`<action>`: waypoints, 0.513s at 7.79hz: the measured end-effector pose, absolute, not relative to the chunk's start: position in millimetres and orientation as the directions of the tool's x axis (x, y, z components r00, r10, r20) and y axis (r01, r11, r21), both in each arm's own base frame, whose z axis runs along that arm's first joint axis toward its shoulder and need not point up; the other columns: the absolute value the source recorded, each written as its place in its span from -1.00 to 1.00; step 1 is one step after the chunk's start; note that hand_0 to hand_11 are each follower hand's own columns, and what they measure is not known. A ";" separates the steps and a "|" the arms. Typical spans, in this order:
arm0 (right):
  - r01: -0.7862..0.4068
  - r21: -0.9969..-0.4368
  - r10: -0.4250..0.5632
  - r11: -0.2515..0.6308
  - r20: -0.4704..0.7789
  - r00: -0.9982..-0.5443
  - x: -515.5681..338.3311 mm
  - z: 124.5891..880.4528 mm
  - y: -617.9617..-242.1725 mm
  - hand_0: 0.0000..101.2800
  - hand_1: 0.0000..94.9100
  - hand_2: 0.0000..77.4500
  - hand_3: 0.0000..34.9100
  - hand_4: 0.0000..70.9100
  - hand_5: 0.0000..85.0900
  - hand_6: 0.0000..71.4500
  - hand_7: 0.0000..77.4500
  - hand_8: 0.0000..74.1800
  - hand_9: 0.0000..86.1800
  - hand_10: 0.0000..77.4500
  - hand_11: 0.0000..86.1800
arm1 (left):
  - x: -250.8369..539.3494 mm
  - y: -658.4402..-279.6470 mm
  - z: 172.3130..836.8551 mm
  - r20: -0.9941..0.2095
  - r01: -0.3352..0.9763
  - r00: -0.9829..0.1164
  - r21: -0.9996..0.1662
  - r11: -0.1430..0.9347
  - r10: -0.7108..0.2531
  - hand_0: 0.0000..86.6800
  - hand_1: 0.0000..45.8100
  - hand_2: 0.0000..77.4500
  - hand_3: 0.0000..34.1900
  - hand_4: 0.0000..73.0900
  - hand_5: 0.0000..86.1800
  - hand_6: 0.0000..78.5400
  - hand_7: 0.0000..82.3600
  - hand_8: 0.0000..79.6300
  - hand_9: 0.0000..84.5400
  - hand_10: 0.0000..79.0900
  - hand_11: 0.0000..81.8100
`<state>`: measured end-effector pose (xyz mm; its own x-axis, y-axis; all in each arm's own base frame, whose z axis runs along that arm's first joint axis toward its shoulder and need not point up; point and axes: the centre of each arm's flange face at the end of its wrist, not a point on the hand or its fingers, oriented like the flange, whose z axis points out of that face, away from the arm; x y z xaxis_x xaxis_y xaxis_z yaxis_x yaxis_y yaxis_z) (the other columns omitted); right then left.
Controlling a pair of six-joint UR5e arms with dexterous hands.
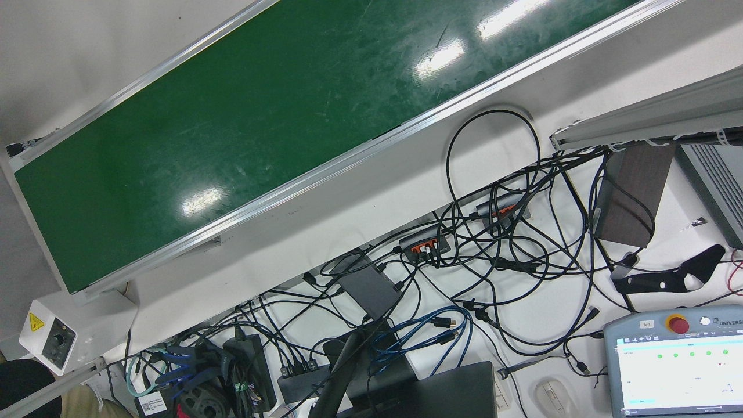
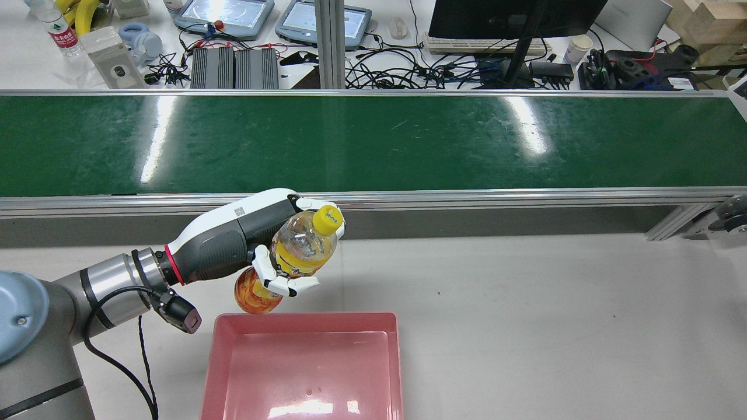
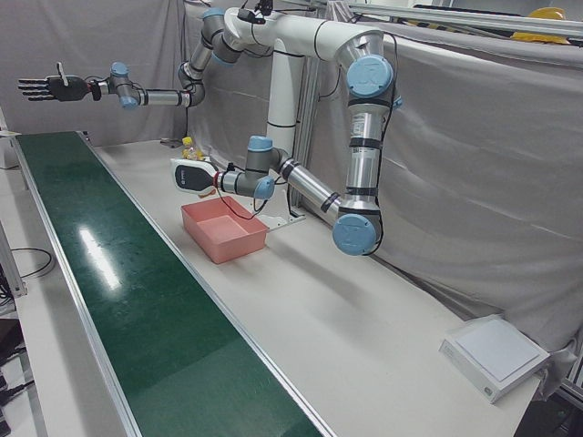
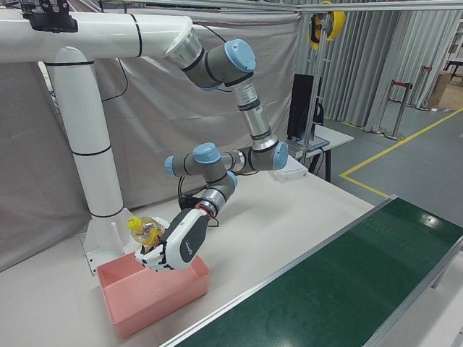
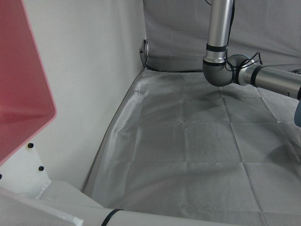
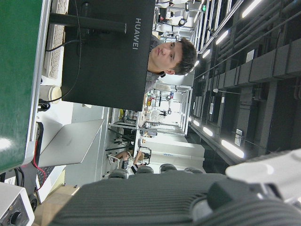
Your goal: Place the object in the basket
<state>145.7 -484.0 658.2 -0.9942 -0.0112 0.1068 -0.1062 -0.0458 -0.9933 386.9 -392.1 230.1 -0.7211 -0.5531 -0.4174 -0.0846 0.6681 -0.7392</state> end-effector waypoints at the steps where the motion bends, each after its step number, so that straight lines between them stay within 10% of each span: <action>1: -0.106 -0.993 -0.011 -0.047 0.107 -0.994 145.7 658.6 -483.9 -0.99 -1.00 -0.99 -1.00 -1.00 -1.00 -1.00 -0.99 -1.00 -1.00 -1.00 -1.00 | 394.1 -383.0 239.5 -0.434 -0.072 -0.705 -0.743 0.665 -0.561 0.28 -0.93 0.21 -1.00 0.00 0.47 0.56 0.58 0.75 0.66 0.54 0.73; 3: -0.106 -0.993 -0.011 -0.048 0.107 -0.994 145.7 659.1 -483.6 -0.99 -1.00 -0.99 -1.00 -1.00 -1.00 -1.00 -0.99 -1.00 -1.00 -1.00 -1.00 | 402.3 -370.8 250.6 -0.454 -0.053 -0.676 -0.755 0.653 -0.580 0.28 -0.83 0.06 -1.00 0.00 0.47 0.38 0.68 0.69 0.70 0.54 0.73; 4: -0.106 -0.993 -0.011 -0.048 0.107 -0.994 145.7 659.2 -483.6 -0.99 -1.00 -0.99 -1.00 -1.00 -1.00 -1.00 -0.99 -1.00 -1.00 -1.00 -1.00 | 402.3 -368.3 256.7 -0.462 -0.042 -0.665 -0.761 0.647 -0.586 0.24 -0.71 -0.48 -1.00 -0.06 0.35 -0.35 0.28 -0.03 0.26 0.54 0.73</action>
